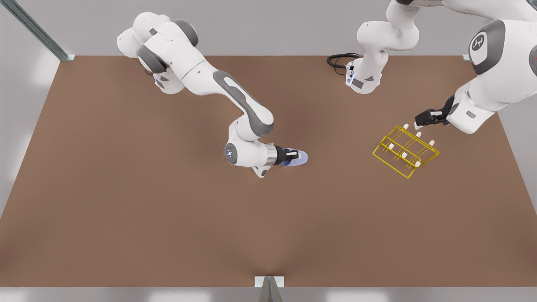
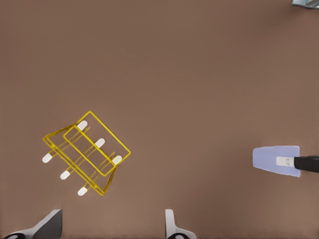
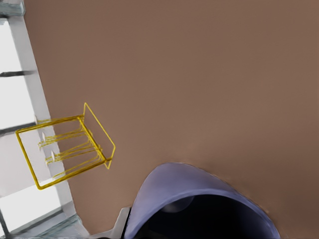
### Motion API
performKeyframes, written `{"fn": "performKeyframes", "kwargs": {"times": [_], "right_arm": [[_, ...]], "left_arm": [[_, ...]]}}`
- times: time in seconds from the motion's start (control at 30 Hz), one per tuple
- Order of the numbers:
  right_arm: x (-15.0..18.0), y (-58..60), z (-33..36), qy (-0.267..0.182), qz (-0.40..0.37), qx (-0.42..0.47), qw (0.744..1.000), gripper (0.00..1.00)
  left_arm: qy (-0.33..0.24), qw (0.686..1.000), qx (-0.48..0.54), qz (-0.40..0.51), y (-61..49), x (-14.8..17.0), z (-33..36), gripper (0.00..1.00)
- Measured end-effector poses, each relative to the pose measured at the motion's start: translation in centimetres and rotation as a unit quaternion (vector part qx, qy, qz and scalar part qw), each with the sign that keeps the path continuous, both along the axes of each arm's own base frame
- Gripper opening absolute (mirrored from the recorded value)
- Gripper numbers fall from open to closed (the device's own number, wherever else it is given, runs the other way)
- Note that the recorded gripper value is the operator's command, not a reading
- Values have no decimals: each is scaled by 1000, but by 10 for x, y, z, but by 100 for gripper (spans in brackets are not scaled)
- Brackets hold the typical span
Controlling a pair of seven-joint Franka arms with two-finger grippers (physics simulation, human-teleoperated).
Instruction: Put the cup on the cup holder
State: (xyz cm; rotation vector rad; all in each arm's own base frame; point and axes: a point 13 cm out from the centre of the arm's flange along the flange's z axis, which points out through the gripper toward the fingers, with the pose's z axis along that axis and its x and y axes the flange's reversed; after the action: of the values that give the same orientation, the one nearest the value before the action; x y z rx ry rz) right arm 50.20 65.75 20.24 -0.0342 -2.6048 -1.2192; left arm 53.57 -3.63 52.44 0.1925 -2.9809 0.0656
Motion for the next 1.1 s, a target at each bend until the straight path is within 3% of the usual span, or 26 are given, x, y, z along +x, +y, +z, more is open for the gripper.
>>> {"fn": "performKeyframes", "kwargs": {"times": [0.07,0.13,0.27,0.4,0.43,0.47,0.77,1.0,1.1], "right_arm": [[-16,50,-5,-15,4,43,999,21],[-12,79,-11,-41,0,76,996,21],[-20,101,-61,-82,0,87,993,21],[-9,96,-81,-124,1,85,989,23],[-8,96,-82,-134,3,86,987,76],[-7,96,-81,-142,5,87,986,100],[25,74,-84,-199,8,83,976,100],[32,34,-113,-195,13,59,979,100],[39,-3,-112,-193,14,39,980,100]], "left_arm": [[9,1000,1,1,1,1,-8,100],[17,1000,2,5,3,7,-19,100],[31,999,11,3,-19,28,-58,100],[35,999,17,-13,-61,27,-84,100],[37,999,18,-15,-68,26,-92,100],[36,999,19,-18,-77,25,-96,100],[30,999,28,8,-116,21,-126,100],[34,997,38,51,-127,19,-142,100],[57,993,55,82,-155,12,-188,100]]}}
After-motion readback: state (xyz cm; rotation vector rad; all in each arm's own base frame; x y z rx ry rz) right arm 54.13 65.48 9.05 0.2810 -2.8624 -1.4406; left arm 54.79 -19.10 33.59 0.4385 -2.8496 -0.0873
